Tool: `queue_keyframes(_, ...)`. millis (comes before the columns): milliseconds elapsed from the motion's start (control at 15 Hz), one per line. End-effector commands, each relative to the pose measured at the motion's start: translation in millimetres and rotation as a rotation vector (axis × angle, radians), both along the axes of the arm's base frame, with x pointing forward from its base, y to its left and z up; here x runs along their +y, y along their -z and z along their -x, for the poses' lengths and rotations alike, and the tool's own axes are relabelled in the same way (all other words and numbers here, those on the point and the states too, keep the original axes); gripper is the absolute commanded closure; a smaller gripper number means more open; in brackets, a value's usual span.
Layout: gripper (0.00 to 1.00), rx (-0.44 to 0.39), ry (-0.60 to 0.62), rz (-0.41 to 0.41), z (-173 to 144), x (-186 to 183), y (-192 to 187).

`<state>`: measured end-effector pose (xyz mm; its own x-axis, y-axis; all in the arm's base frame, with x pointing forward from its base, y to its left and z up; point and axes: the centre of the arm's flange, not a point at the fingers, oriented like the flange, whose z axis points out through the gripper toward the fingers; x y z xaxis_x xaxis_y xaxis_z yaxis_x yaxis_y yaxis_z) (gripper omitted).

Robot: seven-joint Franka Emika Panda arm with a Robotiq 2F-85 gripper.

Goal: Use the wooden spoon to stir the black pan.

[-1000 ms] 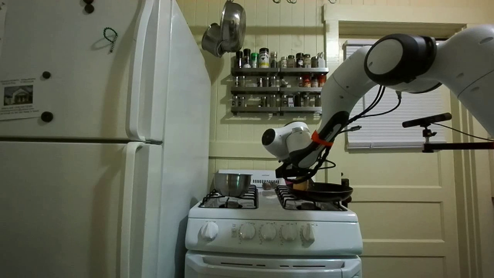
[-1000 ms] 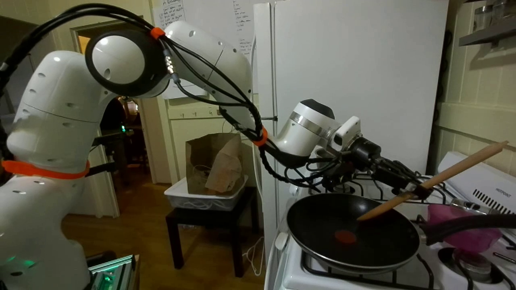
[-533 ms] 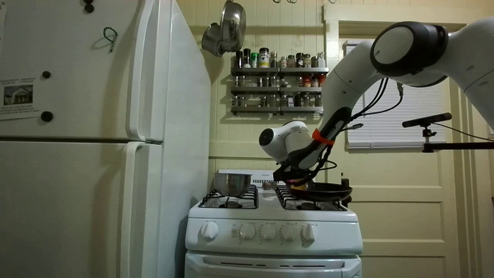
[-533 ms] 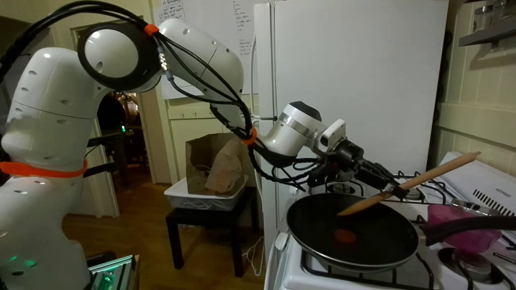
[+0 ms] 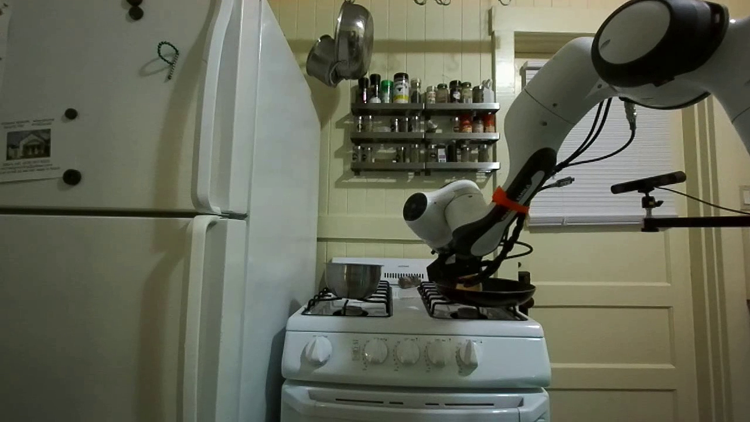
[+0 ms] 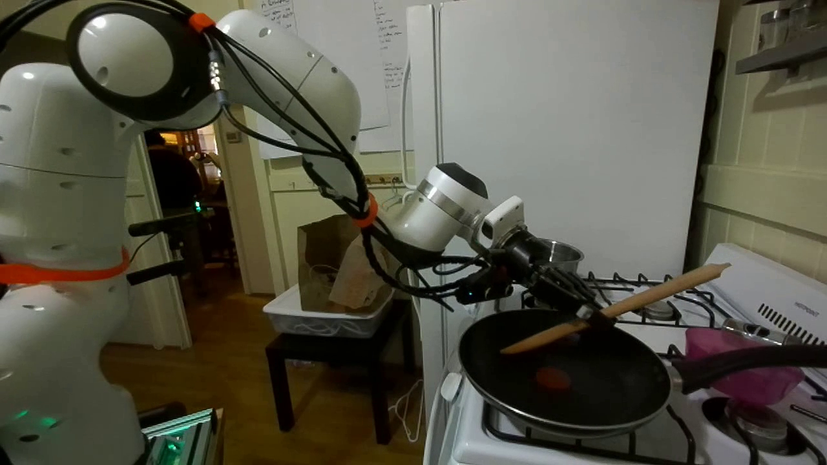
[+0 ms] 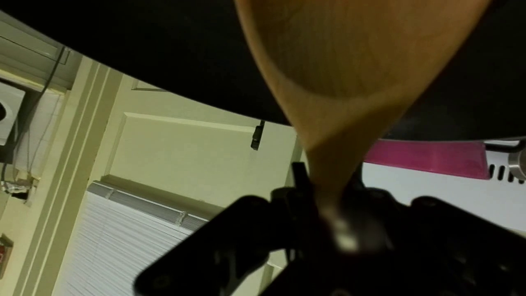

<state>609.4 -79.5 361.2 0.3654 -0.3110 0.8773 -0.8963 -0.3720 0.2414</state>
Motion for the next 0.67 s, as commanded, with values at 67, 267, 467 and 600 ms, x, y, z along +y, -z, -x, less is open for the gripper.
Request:
queue_keyframes(67, 0.95, 0.021, 0.096, 0.018, 55.0, -5.8, -6.7)
queue_keyframes(267, 0.95, 0.032, 0.165, 0.052, 73.2, -24.7, -14.3)
queue_keyframes(467, 0.95, 0.017, 0.226, 0.083, 77.2, -45.1, -25.3)
queue_keyframes(600, 0.95, 0.005, 0.252, 0.099, 73.9, -59.2, -31.1)
